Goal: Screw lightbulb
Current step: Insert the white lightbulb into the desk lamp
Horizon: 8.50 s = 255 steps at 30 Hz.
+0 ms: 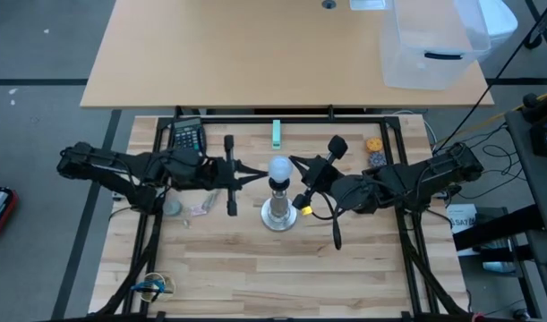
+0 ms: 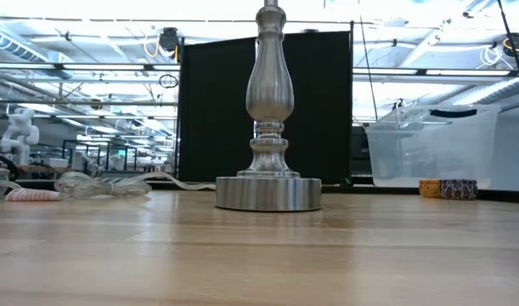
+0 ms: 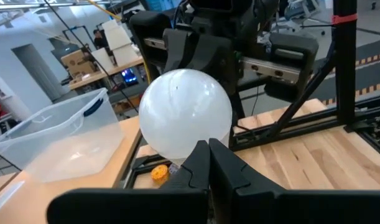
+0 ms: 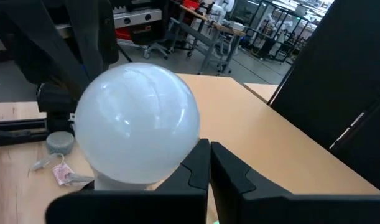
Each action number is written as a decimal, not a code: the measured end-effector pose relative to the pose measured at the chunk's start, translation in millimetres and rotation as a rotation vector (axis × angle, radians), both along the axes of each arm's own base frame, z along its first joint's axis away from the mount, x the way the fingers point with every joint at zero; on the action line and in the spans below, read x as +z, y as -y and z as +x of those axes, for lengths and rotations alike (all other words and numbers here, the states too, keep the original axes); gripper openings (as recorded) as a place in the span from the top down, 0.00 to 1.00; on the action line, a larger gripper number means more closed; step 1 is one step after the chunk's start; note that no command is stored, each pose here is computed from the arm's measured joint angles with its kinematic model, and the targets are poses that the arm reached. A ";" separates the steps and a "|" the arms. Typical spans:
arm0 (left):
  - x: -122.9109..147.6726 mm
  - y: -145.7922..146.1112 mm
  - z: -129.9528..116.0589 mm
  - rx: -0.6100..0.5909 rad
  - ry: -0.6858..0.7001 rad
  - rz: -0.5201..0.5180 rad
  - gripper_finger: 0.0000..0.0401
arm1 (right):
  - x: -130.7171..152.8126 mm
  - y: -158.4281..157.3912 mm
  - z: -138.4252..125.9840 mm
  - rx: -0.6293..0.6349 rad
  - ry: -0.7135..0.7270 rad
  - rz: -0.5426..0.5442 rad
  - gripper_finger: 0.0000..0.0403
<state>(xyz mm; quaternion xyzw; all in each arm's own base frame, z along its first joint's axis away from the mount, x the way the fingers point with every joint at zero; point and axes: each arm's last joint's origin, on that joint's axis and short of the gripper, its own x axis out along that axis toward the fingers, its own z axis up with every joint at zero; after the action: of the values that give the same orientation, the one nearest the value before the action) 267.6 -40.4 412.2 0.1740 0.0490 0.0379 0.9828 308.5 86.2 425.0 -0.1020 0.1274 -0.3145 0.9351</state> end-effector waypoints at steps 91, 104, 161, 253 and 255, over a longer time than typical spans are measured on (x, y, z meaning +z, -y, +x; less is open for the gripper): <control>4.6 6.1 -16.9 0.015 -0.021 -0.028 1.00 | -12.0 -13.8 2.5 -0.047 -0.020 -0.007 1.00; 0.4 4.1 -5.3 -0.016 -0.016 -0.037 1.00 | -7.6 -5.1 7.1 -0.059 -0.014 -0.037 1.00; -6.9 -22.5 8.3 0.070 -0.033 -0.057 1.00 | -10.2 -35.0 -3.3 0.042 -0.013 -0.010 1.00; -1.3 -8.9 0.9 0.102 -0.004 -0.043 1.00 | -10.0 -37.6 -3.2 0.066 -0.008 0.000 1.00; -2.9 -11.5 2.9 0.111 -0.011 -0.046 1.00 | -11.8 -39.6 -2.8 0.070 -0.017 -0.005 1.00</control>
<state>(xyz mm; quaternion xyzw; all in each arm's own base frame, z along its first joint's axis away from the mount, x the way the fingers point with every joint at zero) 270.5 -28.8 409.3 0.1486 0.0649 0.0903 0.9826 305.8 125.8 413.3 -0.1116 0.1311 -0.2810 0.9441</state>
